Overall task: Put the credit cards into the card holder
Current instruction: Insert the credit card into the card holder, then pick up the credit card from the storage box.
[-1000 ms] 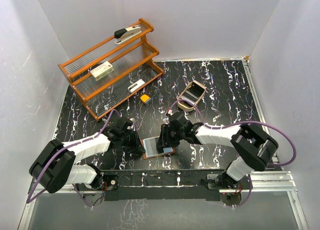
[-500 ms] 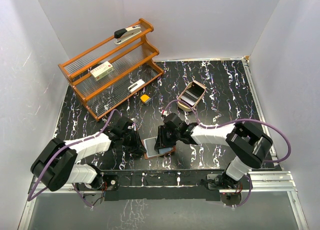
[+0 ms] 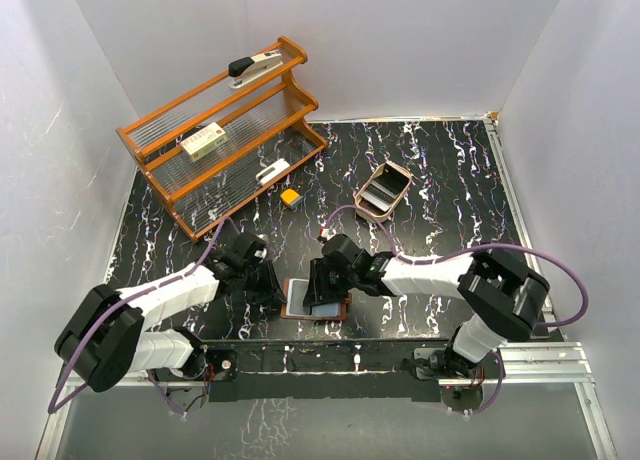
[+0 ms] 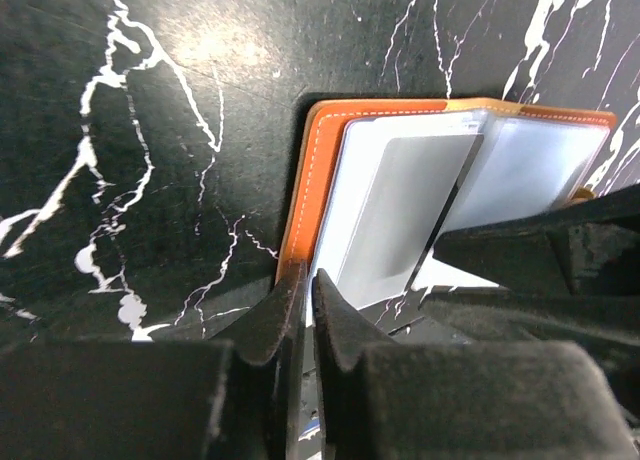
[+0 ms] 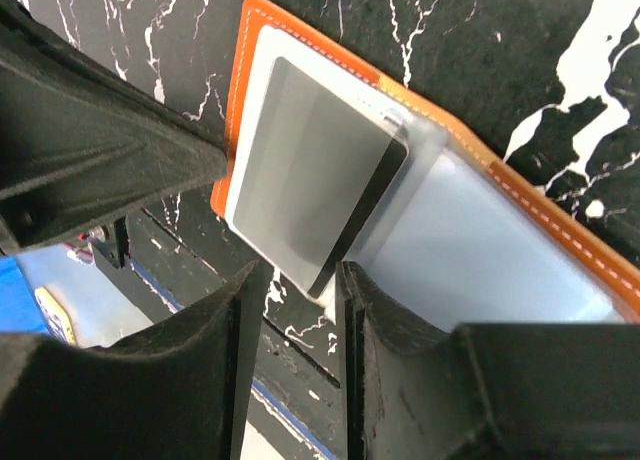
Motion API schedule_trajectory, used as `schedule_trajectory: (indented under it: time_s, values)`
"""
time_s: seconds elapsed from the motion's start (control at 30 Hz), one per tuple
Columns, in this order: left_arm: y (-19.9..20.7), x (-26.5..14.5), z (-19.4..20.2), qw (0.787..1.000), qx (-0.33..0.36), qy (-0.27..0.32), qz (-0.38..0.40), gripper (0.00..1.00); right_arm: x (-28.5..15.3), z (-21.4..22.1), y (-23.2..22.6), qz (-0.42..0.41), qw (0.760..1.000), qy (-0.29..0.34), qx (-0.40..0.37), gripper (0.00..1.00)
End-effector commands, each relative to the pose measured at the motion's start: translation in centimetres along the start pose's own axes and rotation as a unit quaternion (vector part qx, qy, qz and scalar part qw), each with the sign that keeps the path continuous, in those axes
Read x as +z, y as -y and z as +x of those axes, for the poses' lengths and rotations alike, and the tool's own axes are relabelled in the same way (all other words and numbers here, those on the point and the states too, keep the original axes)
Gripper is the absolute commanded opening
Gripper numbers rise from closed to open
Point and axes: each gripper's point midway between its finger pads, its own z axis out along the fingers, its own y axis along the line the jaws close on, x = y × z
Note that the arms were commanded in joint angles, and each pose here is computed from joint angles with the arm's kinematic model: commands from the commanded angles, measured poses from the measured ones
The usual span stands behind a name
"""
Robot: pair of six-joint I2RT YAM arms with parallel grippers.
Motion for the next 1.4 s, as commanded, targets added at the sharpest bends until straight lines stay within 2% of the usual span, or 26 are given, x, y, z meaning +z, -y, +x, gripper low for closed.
schedule_trajectory:
  time_s: [0.0,0.23,0.3,0.4,0.6,0.63,0.73,0.83,0.97,1.2,1.37]
  values:
    - [0.8,-1.8,-1.5,0.999,0.004,0.036,-0.009,0.09,-1.8,-2.2,-1.8,-0.004,0.999,0.049,-0.009,0.34]
    - [1.8,-3.8,-2.5,0.997,0.016,0.072,0.001,0.27,-5.2,-5.4,-1.1,0.072,0.988,0.096,-0.096,0.41]
    - [2.5,-4.7,-3.0,0.996,0.025,0.085,0.010,0.35,-6.6,-7.2,-0.9,0.095,0.981,0.121,-0.116,0.44]
    - [3.8,-6.2,-3.7,0.993,0.047,0.101,0.031,0.44,-8.9,-10.6,0.0,0.149,0.964,0.161,-0.152,0.51]
    - [6.0,-8.9,-4.2,0.988,0.096,0.108,0.053,0.53,-13.0,-18.4,4.1,0.277,0.918,0.214,-0.189,0.53]
    - [6.3,-9.4,-4.2,0.987,0.103,0.109,0.058,0.59,-13.6,-19.6,5.1,0.299,0.909,0.220,-0.192,0.53]
    - [7.0,-10.2,-4.2,0.984,0.125,0.111,0.070,0.96,-15.4,-23.5,7.3,0.348,0.886,0.238,-0.195,0.54]
    - [7.3,-10.9,-4.4,0.980,0.145,0.114,0.068,0.99,-16.8,-26.8,10.2,0.407,0.860,0.238,-0.197,0.54]
    - [7.2,-11.6,-4.9,0.975,0.178,0.123,0.056,0.99,-17.1,-30.0,15.2,0.484,0.827,0.206,-0.196,0.55]
    - [5.4,-11.8,-5.1,0.963,0.226,0.142,0.029,0.99,-16.2,-33.9,19.7,0.548,0.793,0.157,-0.217,0.56]
    - [5.6,-11.8,-4.9,0.960,0.233,0.148,0.042,0.99,-15.9,-35.7,21.6,0.577,0.771,0.132,-0.235,0.57]
